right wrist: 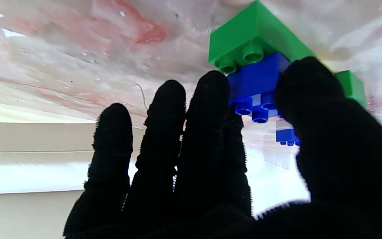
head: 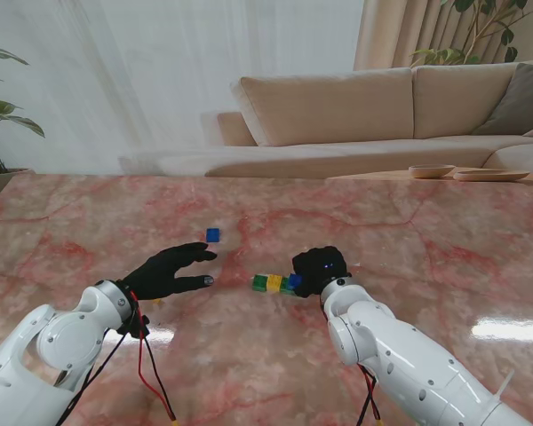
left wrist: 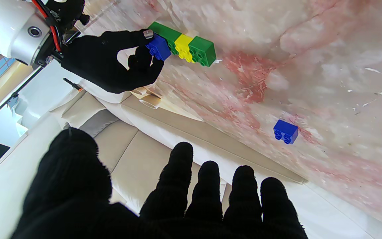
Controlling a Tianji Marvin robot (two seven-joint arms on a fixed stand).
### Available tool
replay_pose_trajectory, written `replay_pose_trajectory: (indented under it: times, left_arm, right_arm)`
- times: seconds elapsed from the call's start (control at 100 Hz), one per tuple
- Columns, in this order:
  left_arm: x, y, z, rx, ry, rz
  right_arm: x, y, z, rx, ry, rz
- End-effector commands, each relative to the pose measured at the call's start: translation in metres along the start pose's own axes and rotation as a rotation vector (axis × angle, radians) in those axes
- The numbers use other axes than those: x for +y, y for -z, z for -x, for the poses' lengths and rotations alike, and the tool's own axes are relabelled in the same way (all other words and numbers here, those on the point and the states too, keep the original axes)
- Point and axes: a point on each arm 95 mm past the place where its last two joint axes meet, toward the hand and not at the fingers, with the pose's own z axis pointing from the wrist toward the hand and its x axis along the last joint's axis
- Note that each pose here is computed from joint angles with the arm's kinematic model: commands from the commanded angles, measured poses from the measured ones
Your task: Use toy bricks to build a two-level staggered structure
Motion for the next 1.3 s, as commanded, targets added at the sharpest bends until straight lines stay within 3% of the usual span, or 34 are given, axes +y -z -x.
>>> replay_pose_trajectory:
  times: [0.0,0.84,1.29]
  left_arm:
    - [0.002,0.001,0.0,0.001,0.0,0.005]
    - [0.0,0.002,0.0,0.001,-0.003,0.005]
    - [-0.001,0.003,-0.001,0.008,-0.003,-0.001]
  right_arm:
    - [-0.009,0.002,0.0,-0.007,0.0,-0.035]
    - [-0.008,0.006,0.002,0.018,0.024,-0.054]
    - [0.009,0.019,0.003,0.028,0.025,0.015]
